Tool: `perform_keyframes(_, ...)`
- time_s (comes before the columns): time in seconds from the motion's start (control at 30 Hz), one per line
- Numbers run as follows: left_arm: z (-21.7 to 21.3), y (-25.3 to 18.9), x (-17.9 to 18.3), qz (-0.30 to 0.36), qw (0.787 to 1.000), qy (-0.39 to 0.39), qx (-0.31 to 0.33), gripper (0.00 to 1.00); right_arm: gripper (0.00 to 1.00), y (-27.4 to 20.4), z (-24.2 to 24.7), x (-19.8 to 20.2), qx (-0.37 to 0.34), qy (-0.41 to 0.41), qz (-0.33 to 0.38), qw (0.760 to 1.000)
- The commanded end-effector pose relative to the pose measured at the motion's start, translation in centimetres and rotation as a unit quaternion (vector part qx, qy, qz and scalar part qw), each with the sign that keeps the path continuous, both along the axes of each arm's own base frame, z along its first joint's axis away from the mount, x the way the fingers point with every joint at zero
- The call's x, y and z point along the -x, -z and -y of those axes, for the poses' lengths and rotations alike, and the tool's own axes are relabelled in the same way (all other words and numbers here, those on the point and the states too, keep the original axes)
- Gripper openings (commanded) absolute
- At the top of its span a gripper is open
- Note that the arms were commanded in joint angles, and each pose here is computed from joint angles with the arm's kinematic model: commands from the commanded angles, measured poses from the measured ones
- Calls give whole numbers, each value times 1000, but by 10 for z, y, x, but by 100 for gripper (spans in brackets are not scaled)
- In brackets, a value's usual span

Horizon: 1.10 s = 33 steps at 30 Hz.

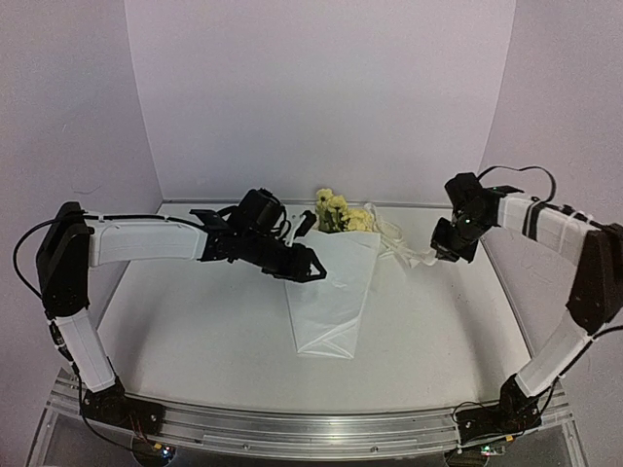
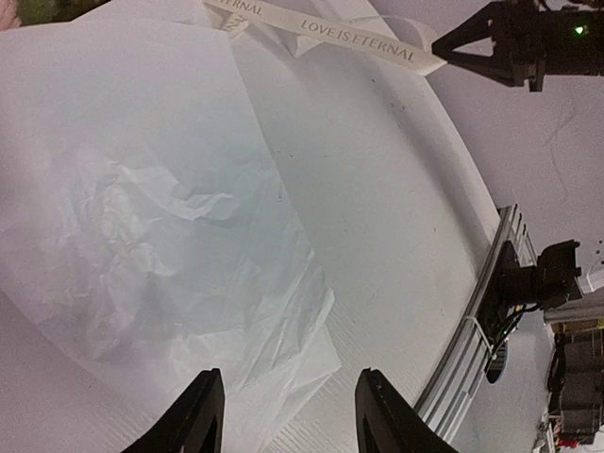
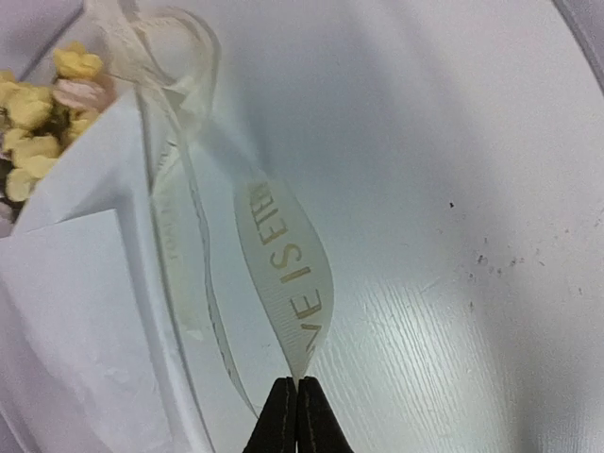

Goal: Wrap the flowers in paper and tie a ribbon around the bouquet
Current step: Pass from the right arm to the left

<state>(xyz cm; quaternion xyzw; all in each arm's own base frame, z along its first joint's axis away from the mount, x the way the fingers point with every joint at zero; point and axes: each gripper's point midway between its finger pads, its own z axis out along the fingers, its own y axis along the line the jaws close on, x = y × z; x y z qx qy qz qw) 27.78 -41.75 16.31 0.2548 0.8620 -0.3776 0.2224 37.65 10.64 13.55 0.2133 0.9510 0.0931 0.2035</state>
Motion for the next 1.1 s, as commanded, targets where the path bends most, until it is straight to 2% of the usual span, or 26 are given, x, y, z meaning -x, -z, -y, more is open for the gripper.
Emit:
perform_keyframes(0.0, 31, -63, -9, 152, 987, 27, 32, 56, 0, -68, 4, 39, -14, -29, 78, 996)
perform_keyframes(0.17, 54, -110, -10, 258, 962, 48, 72, 66, 0, -134, -13, 83, -41, -93, 147, 984)
perform_keyframes(0.27, 66, -130, -3, 286, 949, 77, 107, 67, 0, -160, -25, 97, -96, -96, 166, 977)
perform_keyframes(0.4, 73, -139, 15, 325, 930, 108, 131, 68, 0, -177, -73, 113, -178, -163, 132, 961)
perform_keyframes(0.53, 75, -136, 41, 383, 903, 138, 142, 68, 0, -180, -113, 131, -199, -243, 112, 943)
perform_keyframes(0.73, 76, -137, 47, 399, 894, 137, 150, 69, 0, -185, -173, 152, -238, -360, 78, 899)
perform_keyframes(1.07, 72, -137, 81, 406, 875, 193, 183, 67, 0, -181, -202, 144, -245, -380, 56, 890)
